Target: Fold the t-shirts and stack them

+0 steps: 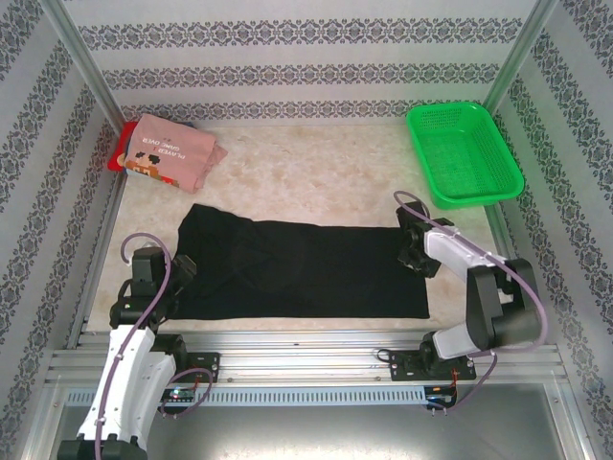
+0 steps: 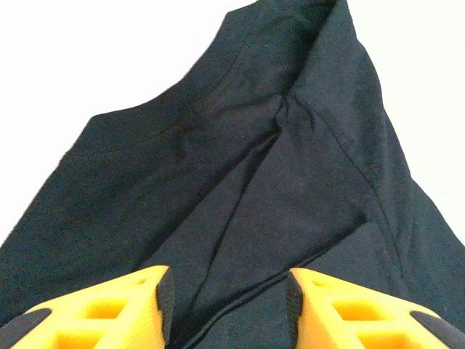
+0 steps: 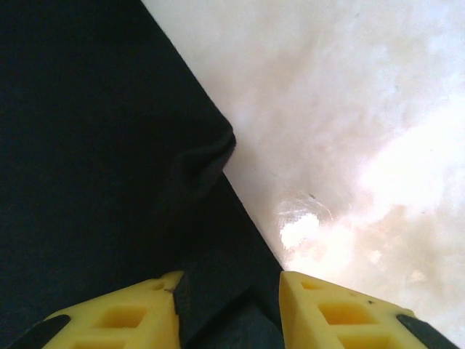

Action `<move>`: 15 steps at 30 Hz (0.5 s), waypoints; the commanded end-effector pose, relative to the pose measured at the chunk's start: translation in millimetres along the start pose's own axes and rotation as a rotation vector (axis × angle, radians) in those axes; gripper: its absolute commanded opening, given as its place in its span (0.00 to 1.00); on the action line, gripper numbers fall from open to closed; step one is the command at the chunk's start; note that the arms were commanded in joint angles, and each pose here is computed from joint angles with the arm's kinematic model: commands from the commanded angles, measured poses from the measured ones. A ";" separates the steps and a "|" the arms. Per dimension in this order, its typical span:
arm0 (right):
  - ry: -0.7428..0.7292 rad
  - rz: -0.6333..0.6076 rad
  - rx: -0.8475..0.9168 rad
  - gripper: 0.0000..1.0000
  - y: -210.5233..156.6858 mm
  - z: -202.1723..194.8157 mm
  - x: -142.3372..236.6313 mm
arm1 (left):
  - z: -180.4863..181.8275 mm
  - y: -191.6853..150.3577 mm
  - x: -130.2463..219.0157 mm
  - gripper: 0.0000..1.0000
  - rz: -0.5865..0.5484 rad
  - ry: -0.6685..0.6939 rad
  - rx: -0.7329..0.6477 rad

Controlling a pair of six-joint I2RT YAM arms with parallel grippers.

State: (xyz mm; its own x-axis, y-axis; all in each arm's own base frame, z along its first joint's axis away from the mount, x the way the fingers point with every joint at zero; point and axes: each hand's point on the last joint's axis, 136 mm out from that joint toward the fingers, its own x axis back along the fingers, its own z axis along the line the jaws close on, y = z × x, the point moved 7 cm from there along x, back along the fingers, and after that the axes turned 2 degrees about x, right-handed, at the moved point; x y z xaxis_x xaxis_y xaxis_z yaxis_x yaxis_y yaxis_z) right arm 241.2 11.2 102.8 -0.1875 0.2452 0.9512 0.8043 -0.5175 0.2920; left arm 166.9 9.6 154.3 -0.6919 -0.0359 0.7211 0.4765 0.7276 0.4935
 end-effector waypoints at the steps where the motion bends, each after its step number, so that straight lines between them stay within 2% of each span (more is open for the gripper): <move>1: -0.013 -0.049 -0.033 0.42 1.2 -10.7 15.6 | 3.3 10.6 17.1 0.47 -0.057 0.064 0.016; 4: 0.029 -0.094 -0.050 0.46 7.4 -13.6 31.8 | -6.4 25.6 31.7 0.51 -0.130 0.043 -0.005; 7: 0.100 -0.141 -0.041 0.55 13.7 -11.8 48.3 | -22.4 41.0 39.0 0.55 -0.155 0.012 -0.045; 11: 0.328 -0.207 0.052 0.74 17.6 6.9 72.9 | -59.7 52.9 32.0 0.60 -0.067 -0.141 -0.148; 15: 0.636 -0.290 0.208 0.98 9.1 30.4 106.9 | -93.2 51.2 21.9 0.68 0.044 -0.325 -0.249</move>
State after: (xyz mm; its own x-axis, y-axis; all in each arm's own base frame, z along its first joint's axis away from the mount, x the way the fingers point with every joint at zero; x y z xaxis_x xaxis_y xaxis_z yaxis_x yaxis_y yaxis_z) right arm 240.9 32.0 182.2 -0.5480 0.0130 0.8364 0.7510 -0.4327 0.4988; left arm 211.3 1.6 225.8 -0.7622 0.0609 0.6445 0.5287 0.6331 0.5654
